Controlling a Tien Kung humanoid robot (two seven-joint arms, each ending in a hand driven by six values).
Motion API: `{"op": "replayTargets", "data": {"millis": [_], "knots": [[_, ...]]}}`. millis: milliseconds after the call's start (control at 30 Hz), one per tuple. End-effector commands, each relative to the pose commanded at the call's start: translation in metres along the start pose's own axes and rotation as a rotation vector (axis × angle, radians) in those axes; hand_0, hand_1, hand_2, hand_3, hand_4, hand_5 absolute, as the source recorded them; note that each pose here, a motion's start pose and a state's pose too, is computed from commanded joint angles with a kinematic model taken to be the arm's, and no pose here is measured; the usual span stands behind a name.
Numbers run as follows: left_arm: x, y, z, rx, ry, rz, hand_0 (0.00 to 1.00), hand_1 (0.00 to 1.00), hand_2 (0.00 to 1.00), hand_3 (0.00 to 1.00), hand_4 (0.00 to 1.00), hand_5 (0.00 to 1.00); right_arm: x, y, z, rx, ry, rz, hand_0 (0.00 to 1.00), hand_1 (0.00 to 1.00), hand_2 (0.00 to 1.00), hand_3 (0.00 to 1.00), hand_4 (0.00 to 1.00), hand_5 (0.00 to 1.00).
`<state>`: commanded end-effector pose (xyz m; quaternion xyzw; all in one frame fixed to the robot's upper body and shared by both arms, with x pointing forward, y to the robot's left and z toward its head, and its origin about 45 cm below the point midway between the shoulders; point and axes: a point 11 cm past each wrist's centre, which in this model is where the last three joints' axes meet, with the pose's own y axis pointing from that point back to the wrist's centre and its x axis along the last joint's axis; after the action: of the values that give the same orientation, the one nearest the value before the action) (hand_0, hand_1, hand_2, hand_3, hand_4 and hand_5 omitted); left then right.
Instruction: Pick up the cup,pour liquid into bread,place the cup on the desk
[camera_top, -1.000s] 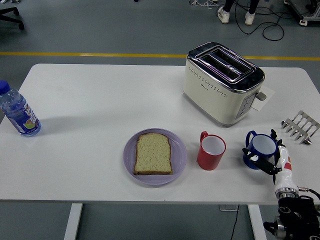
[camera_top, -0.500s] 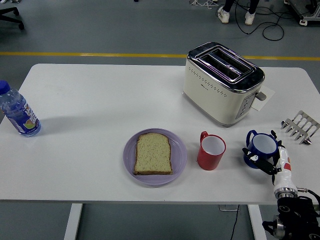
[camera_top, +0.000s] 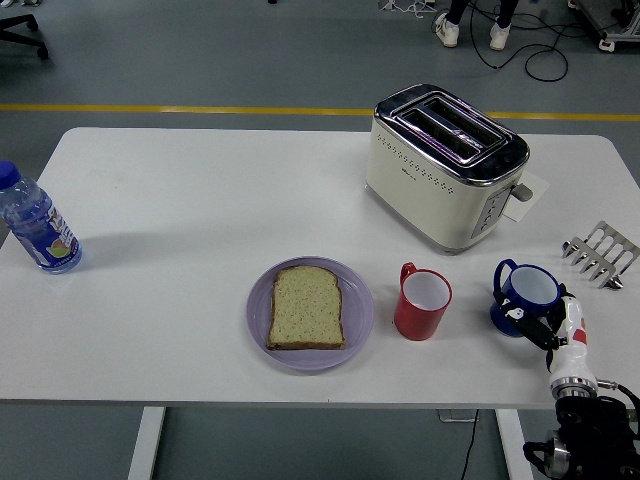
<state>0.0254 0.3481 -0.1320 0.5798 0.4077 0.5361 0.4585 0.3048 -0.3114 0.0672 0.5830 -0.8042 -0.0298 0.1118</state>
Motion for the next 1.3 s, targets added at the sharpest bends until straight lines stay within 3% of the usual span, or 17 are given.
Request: {"op": "replayTargets", "data": {"millis": [367,400,767,800,833,1167,1200,1300], "knots": [[-0.001,0.000,-0.004,0.008,-0.006,-0.001,0.632,0.637,0.648,0.503,0.244,0.863,0.010,0.001,-0.001,0.022,-0.028,0.045,0.513,0.500,0.586,0.661,0.849,0.112],[-0.001,0.000,-0.005,0.008,-0.006,-0.001,0.632,0.638,0.648,0.503,0.245,0.867,0.011,0.001,-0.001,0.023,-0.029,0.048,0.450,0.434,0.550,0.645,0.839,0.121],[0.000,0.000,-0.007,0.013,-0.009,0.000,0.632,0.639,0.649,0.503,0.246,0.871,0.017,0.000,-0.007,0.039,-0.040,0.065,0.414,0.403,0.540,0.620,0.846,0.139],[0.000,0.000,-0.007,0.013,-0.008,0.000,0.632,0.639,0.649,0.503,0.245,0.869,0.018,0.000,-0.009,0.044,-0.040,0.065,0.394,0.389,0.546,0.580,0.799,0.070],[0.000,0.000,-0.007,0.013,-0.008,0.000,0.632,0.639,0.649,0.503,0.245,0.869,0.018,0.000,-0.011,0.047,-0.040,0.065,0.394,0.389,0.546,0.580,0.799,0.070],[0.002,0.000,-0.002,0.004,0.000,0.003,0.632,0.639,0.650,0.503,0.242,0.867,0.023,-0.005,-0.049,0.137,-0.052,0.079,0.393,0.397,0.559,0.589,0.772,0.038],[0.002,0.000,-0.001,0.003,0.000,0.003,0.632,0.639,0.649,0.502,0.241,0.867,0.023,-0.005,-0.053,0.143,-0.052,0.078,0.419,0.436,0.577,0.569,0.686,0.002],[0.003,0.000,0.000,0.001,0.002,0.004,0.632,0.639,0.649,0.502,0.241,0.867,0.027,-0.006,-0.065,0.156,-0.059,0.082,0.419,0.436,0.577,0.569,0.686,0.002]]}}
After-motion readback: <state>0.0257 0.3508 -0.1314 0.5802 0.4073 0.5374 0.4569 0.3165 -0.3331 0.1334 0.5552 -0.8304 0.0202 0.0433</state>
